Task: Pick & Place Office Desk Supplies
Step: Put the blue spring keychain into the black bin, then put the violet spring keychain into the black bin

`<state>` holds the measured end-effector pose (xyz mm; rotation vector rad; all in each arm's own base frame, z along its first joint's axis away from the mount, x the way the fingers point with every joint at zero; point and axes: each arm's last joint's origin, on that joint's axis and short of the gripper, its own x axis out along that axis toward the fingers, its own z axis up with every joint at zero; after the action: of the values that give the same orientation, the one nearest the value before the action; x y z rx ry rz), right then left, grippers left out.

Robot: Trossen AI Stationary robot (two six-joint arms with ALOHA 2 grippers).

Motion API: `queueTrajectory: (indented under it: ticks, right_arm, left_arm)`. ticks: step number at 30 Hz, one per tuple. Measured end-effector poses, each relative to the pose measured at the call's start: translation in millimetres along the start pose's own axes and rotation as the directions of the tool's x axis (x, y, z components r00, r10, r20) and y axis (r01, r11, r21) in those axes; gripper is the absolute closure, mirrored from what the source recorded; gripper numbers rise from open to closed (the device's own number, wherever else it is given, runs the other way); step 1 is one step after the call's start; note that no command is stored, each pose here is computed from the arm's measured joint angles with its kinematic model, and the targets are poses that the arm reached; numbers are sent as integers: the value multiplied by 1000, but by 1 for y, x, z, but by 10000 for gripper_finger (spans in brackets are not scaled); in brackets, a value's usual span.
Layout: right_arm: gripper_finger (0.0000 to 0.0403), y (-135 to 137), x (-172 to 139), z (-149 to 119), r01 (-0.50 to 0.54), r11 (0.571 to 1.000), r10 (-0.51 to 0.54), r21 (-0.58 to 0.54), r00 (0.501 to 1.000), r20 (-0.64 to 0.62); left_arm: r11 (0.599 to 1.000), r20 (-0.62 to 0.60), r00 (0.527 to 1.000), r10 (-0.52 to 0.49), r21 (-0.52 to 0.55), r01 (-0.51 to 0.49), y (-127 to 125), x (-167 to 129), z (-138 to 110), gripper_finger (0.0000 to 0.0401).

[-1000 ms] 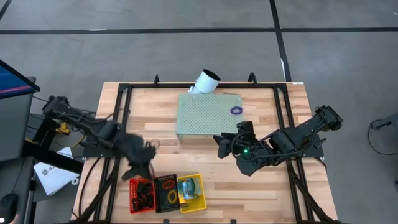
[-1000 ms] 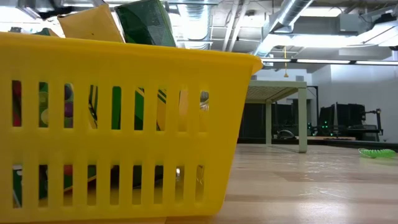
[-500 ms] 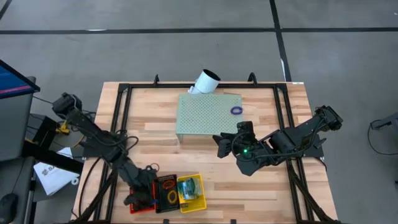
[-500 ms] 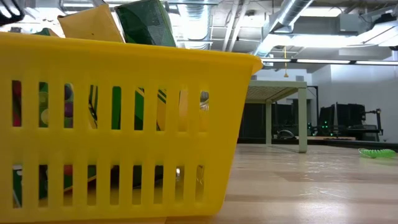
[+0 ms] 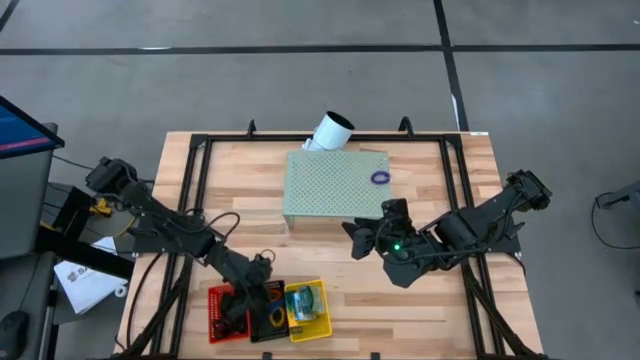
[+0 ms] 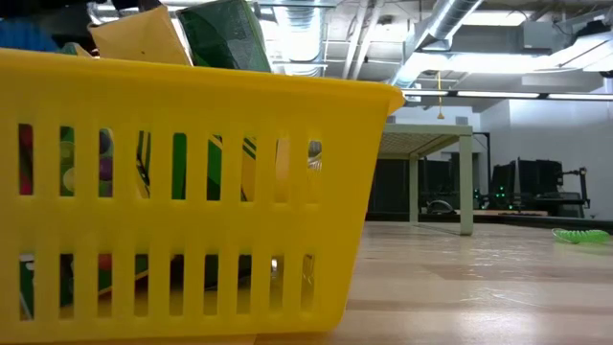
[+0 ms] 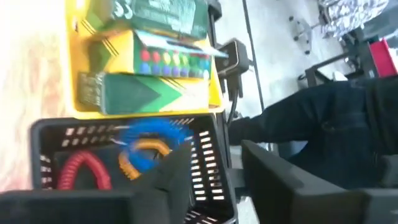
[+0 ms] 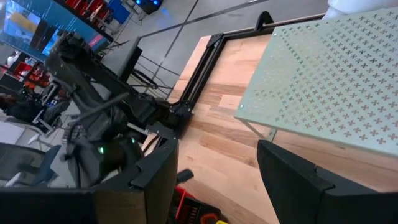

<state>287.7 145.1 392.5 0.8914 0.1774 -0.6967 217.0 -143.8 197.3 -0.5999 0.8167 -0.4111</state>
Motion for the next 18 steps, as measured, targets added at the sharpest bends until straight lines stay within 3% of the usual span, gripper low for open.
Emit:
queueTrajectory:
  ticks: [6,11,15,18]
  right_arm:
    - [188,0,-3,-2,-1,1000,1,-11,1000,1]
    - [188,-6,-4,-2,38,999,-37,-12,999,34]
    - [194,-23,4,6,167,986,-167,-2,985,33]
    - [201,-42,16,19,346,938,-346,-5,938,-28]
  left_arm:
    - [999,71,997,-36,-2,36,-4,-18,11,193]
    - [994,183,977,-110,43,103,-16,-40,20,166]
    - [989,363,920,-150,68,135,-27,-63,31,171]
    - [986,487,858,-162,101,129,-34,-79,37,179]
